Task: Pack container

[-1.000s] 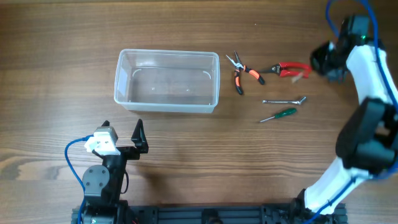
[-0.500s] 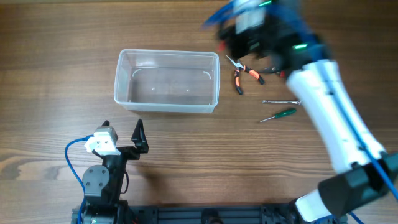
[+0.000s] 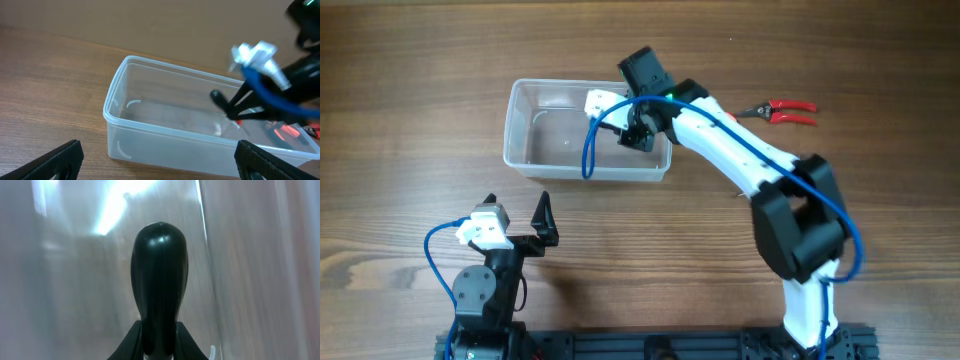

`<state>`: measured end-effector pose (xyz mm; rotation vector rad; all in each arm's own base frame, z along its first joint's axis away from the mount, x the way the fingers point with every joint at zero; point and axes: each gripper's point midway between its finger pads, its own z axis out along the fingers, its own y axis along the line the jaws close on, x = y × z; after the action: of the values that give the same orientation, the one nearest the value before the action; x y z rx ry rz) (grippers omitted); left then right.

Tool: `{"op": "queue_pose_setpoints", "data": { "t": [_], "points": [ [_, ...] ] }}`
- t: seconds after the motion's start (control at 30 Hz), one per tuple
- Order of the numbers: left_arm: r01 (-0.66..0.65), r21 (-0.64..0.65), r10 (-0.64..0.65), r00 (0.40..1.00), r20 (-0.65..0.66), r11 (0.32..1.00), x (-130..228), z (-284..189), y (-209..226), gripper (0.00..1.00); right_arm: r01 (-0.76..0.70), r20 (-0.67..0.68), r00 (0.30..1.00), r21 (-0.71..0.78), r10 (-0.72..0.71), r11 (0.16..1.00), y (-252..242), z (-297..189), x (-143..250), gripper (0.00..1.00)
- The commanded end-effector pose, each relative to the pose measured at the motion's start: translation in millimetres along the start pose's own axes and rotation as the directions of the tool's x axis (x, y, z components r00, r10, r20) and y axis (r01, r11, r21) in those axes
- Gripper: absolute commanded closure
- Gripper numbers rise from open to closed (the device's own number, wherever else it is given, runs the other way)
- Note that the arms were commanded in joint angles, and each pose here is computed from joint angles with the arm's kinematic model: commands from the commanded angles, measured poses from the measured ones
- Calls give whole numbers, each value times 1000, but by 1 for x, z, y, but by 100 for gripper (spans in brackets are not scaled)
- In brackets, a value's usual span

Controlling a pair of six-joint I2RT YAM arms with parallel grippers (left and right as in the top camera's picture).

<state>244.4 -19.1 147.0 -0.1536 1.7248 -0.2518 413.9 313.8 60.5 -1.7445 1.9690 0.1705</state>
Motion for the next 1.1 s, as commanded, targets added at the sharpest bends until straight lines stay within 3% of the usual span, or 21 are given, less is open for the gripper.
{"op": "queue_pose_setpoints", "data": {
  "t": [0.0, 0.13, 0.17, 0.23, 0.37, 0.47, 0.6, 0.63, 0.7, 0.73, 0.8, 0.83, 0.9, 1.07],
  "points": [
    [10, -9, -10, 1000, -1, 1000, 1, 0, 2, 0, 42, -28, 999, 69, -41, 997, -16, 6, 5, 95],
    [10, -9, -10, 1000, -1, 1000, 2, 0, 2, 0, -39, -12, 999, 158, 42, 987, -35, -5, -4, 63],
    [10, -9, -10, 1000, -1, 1000, 2, 0, 2, 0, -95, 4, 995, 197, 96, 976, -44, -19, -11, 51],
    [10, -9, -10, 1000, -1, 1000, 2, 0, 2, 0, -159, 43, 987, 249, 153, 955, -57, -47, -23, 16],
    [10, -9, -10, 1000, -1, 1000, 1, 0, 2, 0, -282, 184, 956, 362, 228, 889, -84, -128, -50, 22],
    [10, -9, -10, 1000, -1, 1000, 1, 0, 2, 0, -493, 347, 863, 416, 367, 764, -105, -205, -49, 22],
    [10, -9, -10, 1000, -1, 1000, 1, 0, 2, 0, -832, 550, 553, 326, 626, 448, -128, -291, 5, 21],
    [10, -9, -10, 1000, -1, 1000, 2, 0, 2, 0, -898, 578, 440, 291, 687, 330, -132, -307, 31, 21],
    [10, -9, -10, 1000, -1, 1000, 1, 0, 2, 0, -977, 599, 156, 212, 785, 32, -131, -324, 92, 24],
    [10, -9, -10, 1000, -1, 1000, 1, 0, 2, 0, -967, 586, -64, 164, 808, -196, -122, -326, 134, 25],
    [10, -9, -10, 1000, -1, 1000, 1, 0, 2, 0, -833, 533, -403, 124, 744, -540, -93, -319, 194, 36],
    [10, -9, -10, 1000, -1, 1000, 2, 0, 2, 0, -734, 496, -538, 120, 681, -668, -75, -313, 217, 35],
    [10, -9, -10, 1000, -1, 1000, 1, 0, 2, 0, -629, 412, -664, 144, 625, -764, -50, -297, 245, 35],
    [10, -9, -10, 1000, -1, 1000, 1, 0, 2, 0, -539, 262, -766, 235, 587, -809, -1, -244, 277, 35]
  ]
}}
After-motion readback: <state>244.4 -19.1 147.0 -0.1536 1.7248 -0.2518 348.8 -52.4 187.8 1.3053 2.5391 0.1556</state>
